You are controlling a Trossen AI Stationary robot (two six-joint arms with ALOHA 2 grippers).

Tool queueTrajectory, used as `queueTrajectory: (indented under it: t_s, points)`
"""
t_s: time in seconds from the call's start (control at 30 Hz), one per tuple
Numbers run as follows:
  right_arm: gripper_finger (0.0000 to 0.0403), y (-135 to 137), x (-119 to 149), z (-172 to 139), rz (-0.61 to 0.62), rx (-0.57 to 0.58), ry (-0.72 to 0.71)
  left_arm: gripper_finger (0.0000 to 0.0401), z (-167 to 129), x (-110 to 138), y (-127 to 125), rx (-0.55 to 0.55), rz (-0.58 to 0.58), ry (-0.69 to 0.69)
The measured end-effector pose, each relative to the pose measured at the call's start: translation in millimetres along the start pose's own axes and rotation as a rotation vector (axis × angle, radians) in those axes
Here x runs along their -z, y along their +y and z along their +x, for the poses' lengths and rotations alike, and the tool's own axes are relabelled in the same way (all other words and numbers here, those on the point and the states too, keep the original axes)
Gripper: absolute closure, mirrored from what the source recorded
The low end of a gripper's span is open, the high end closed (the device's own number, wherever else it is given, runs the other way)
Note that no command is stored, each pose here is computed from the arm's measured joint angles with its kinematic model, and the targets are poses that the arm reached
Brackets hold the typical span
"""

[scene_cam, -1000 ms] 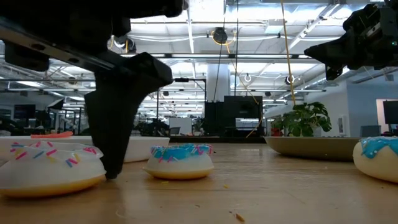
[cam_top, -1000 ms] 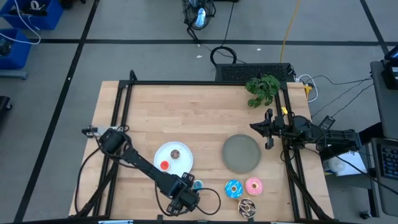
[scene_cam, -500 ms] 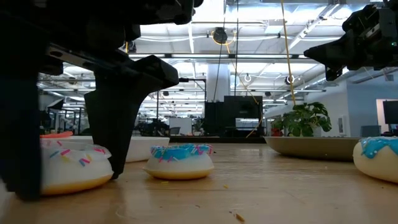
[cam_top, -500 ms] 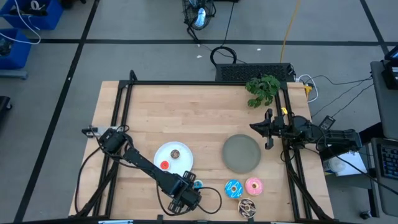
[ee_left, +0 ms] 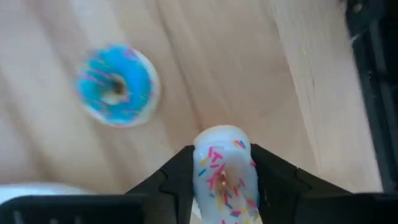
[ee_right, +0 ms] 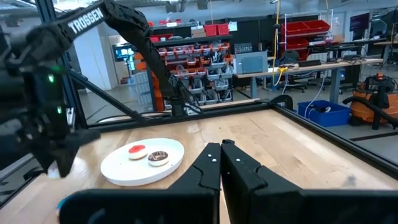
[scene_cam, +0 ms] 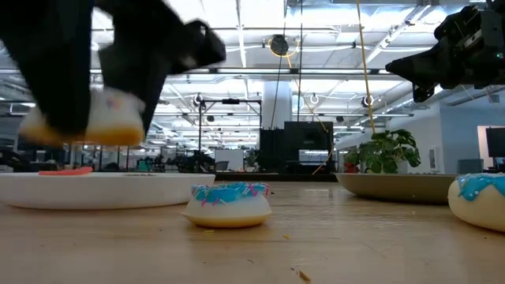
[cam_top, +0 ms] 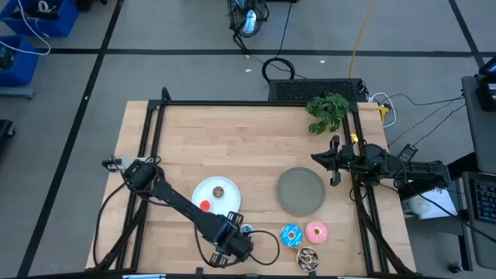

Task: Pick & Place donuts
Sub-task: Put the small white donut on the white plate

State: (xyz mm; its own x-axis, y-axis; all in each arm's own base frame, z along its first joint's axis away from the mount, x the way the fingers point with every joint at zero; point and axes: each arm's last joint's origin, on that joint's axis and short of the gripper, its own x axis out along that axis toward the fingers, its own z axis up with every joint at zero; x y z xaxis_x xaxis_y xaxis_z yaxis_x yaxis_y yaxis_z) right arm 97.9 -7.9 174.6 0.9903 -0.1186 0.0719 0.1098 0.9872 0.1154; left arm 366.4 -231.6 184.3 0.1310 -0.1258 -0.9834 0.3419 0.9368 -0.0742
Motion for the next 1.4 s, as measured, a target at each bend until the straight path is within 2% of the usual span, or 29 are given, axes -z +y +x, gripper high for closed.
queueTrajectory:
  t_s: [0.17,0.3,0.47,0.57,0.73,0.9,1.2,1.3,1.4]
  points:
    - [0.0403,0,0,0,0.000,0.000,0.000,0.0240,-42,-8,-2,-0.040,-0.006,0.020]
    - [0.0403,0,0,0,0.000,0.000,0.001,0.0228,-86,-16,1,-0.037,-0.087,-0.018]
    - [0.0403,0,0,0,0.000,-0.001,0.002,0.0233,-121,-11,8,-0.081,-0.105,0.009]
    - [0.0403,0,0,0,0.000,-0.003,0.005,0.0242,-123,-9,12,-0.124,-0.092,0.024]
    - [0.0403,0,1,0,0.000,-0.004,0.006,0.0256,-122,-11,14,-0.132,-0.031,0.019]
    - [0.0403,0,0,0,0.000,-0.004,0.005,0.0256,-128,-7,21,-0.145,-0.041,0.038]
    - [0.0403,0,1,0,0.000,-0.005,0.006,0.0252,-163,4,57,-0.194,-0.100,-0.041]
    - [0.0403,0,1,0,-0.001,-0.005,0.006,0.0252,-161,9,72,-0.201,-0.113,-0.046]
    - [0.0403,0,1,0,0.000,-0.005,0.006,0.0252,-147,16,91,-0.201,-0.132,-0.035]
